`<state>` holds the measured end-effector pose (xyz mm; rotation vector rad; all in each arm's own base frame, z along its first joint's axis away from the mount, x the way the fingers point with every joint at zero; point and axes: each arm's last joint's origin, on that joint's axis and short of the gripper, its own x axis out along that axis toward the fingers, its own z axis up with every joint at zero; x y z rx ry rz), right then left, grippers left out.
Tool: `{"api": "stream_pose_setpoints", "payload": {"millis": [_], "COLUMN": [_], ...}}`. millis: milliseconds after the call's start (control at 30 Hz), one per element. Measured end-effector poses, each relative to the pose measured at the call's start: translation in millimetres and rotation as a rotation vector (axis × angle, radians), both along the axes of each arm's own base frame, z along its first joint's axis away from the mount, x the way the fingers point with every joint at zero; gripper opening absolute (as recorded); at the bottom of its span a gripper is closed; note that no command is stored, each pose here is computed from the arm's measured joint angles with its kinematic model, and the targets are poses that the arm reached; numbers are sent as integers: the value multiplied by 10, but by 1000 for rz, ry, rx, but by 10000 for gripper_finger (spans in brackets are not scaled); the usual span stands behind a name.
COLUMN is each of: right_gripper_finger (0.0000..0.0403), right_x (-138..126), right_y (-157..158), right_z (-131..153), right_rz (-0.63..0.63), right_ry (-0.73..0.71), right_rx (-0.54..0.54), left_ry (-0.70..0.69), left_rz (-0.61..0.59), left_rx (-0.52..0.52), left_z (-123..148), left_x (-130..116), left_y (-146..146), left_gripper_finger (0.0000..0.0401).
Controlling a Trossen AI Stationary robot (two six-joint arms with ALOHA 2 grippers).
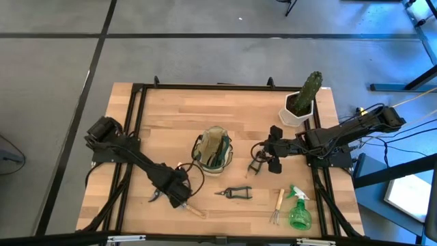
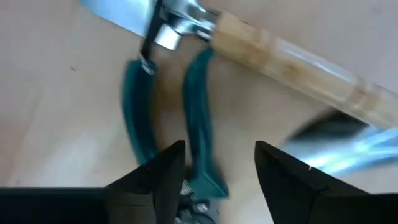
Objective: Pick & Place Garden tools in Gardening bag
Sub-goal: Put the green shear scissors into the green gardening bag
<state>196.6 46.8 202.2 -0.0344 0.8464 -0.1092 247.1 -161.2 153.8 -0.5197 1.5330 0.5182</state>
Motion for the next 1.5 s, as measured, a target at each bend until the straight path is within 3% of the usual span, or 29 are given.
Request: {"api": "stream_pose_setpoints", "payload": {"millis": [367,500,667,833,933,1100,1200,1367,1500], "right_gripper_finger": [263,263,263,263,263,263,263,263,263], "right_x": [0,1,4,5,5,12,18,24,45], "right_y": [1,1,2,2,2,4,6,-9,-16], "right_z": [0,1,3,4,5,10,16,24,45], "right_rz": [-24,-32,-33,-33,-33,-30,-21,-57,-80], "right_ry": [-4,-6,-10,-12,-12,-20,-28,-47,-84], "right_rx": [23,31,33,33,33,33,27,-16,-44], "left_ry": [-1,-3,-33,-57,-46,-201,-396,-766,-1033], "left_rz": [-11,-7,-14,12,27,73,108,61,-72], "left_rx": [64,56,63,58,110,107,101,225,386], "left_z": [-222,-268,-240,-130,-3,419,725,1152,1465], "left_x": [-5,-23,-34,-74,-186,-342,-434,-609,-626], "left_y": [-1,-12,-6,24,100,140,172,246,273], "left_gripper_finger": [190,147,39,38,38,38,38,38,38]}}
